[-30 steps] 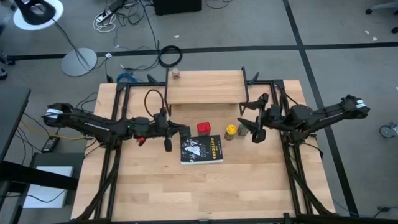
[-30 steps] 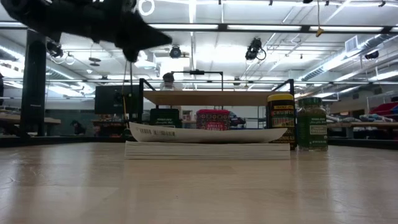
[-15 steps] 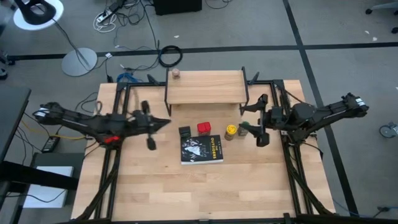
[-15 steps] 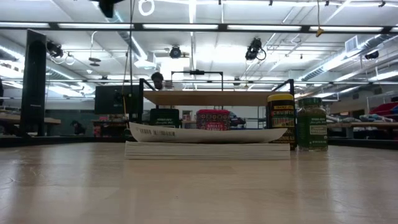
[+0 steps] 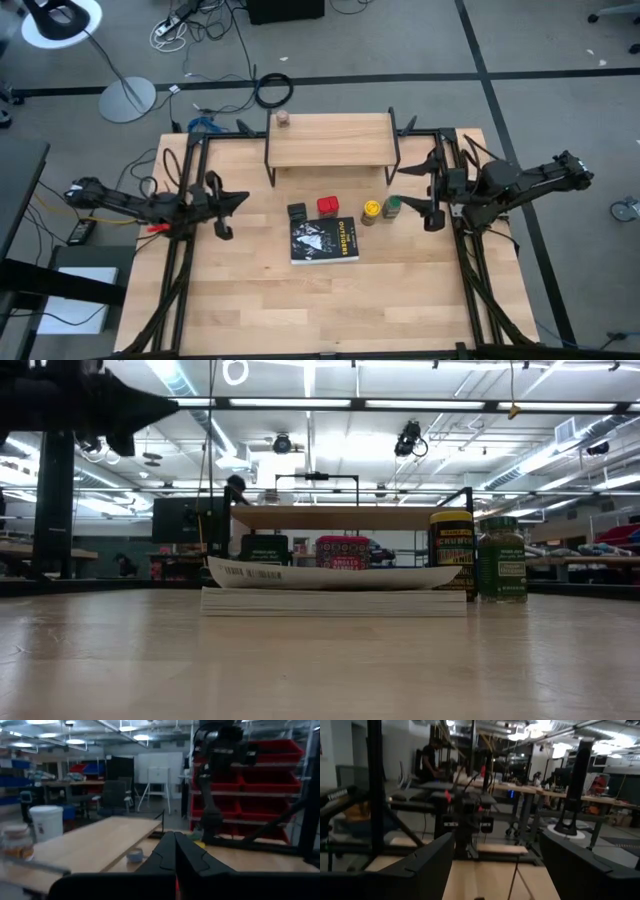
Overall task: Shelf spices
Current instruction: Put the black seasoning can on the shelf
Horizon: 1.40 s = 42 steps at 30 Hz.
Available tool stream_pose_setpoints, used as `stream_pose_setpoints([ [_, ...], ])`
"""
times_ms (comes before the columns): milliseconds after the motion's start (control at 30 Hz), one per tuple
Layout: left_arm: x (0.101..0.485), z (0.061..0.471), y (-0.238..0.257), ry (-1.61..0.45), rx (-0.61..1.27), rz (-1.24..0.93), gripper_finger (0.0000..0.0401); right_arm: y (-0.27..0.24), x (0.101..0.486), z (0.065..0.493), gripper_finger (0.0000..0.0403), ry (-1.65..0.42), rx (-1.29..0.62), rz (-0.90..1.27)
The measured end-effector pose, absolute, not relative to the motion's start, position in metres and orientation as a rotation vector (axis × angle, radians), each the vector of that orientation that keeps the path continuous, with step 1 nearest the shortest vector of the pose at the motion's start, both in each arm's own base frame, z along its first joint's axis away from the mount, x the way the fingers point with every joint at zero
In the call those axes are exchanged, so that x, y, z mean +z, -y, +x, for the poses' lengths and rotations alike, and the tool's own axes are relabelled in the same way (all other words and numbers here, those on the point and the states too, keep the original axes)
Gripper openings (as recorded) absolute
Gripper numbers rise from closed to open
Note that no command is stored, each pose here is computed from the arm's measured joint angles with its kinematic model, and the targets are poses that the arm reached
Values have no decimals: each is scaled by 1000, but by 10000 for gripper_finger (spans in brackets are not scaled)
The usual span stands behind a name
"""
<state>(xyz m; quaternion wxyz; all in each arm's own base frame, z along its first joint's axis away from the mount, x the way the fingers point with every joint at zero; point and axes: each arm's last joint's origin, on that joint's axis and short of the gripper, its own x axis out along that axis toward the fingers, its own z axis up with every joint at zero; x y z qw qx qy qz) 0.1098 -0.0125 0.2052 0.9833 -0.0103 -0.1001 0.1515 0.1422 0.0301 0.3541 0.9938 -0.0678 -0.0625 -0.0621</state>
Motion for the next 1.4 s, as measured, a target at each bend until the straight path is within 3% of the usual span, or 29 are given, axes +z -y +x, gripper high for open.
stream_pose_setpoints([
  [233,193,117,9,121,362,-50,16,-27,335,132,293,104,-126,-155],
  [700,185,129,-1,69,473,-57,172,-6,308,72,293,265,-289,-143],
  [1000,185,130,-6,100,513,-171,175,-8,314,66,293,388,-167,-161],
  [1400,183,130,-6,90,513,-203,175,-8,312,66,293,371,-165,-121],
])
